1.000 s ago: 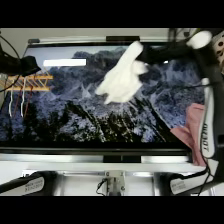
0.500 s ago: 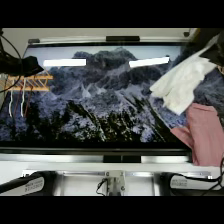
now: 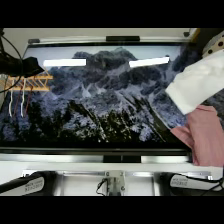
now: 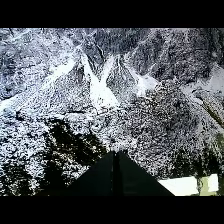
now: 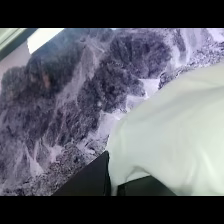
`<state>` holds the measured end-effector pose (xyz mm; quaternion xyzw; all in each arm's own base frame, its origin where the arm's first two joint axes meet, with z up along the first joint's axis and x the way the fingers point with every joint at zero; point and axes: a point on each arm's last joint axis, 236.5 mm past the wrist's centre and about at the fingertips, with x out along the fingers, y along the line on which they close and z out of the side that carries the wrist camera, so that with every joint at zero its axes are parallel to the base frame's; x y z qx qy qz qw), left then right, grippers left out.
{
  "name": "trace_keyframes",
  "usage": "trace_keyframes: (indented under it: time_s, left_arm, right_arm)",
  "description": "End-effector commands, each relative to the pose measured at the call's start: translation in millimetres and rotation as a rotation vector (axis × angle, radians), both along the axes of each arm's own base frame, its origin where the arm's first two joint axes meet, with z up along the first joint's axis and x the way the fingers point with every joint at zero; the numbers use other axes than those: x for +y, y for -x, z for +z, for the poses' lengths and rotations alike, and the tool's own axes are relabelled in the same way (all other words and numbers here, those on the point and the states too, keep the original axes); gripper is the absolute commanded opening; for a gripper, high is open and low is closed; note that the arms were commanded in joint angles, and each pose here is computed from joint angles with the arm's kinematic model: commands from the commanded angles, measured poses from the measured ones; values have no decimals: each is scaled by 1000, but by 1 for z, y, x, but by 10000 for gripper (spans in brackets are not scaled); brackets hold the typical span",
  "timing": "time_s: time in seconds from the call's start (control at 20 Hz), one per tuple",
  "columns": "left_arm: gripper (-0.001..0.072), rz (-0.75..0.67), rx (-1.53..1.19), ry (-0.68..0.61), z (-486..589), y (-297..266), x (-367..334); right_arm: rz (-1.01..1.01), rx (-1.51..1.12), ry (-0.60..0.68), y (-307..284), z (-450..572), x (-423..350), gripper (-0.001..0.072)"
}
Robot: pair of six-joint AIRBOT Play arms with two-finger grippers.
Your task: Fold the shirts.
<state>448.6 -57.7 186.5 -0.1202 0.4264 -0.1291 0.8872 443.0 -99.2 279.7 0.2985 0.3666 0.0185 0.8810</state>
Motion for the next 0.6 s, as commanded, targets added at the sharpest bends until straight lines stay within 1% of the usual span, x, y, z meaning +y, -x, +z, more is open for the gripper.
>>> trace_keyframes:
  time_s: [0.0,0.1,0.15,0.25,0.35,0.45,0.55]
  left_arm:
    - [27,-1,1,0,0,0,0]
    - [27,-1,1,0,0,0,0]
    - [27,-1,1,0,0,0,0]
    - [27,-1,2,0,0,0,0]
    - [27,-1,2,0,0,0,0]
    - [27,-1,2,0,-1,0,0]
    - [27,-1,2,0,0,0,0]
  right_arm:
    - [0,-52,55,-1,11,-6,49]
    - [-9,-61,74,5,17,-10,49]
    - [-17,-56,107,11,17,-17,49]
    - [-54,-16,215,24,12,-40,49]
    - [-95,78,318,38,-6,-67,49]
    - [-93,182,311,46,-39,-75,49]
    - [-57,209,275,41,-61,-69,49]
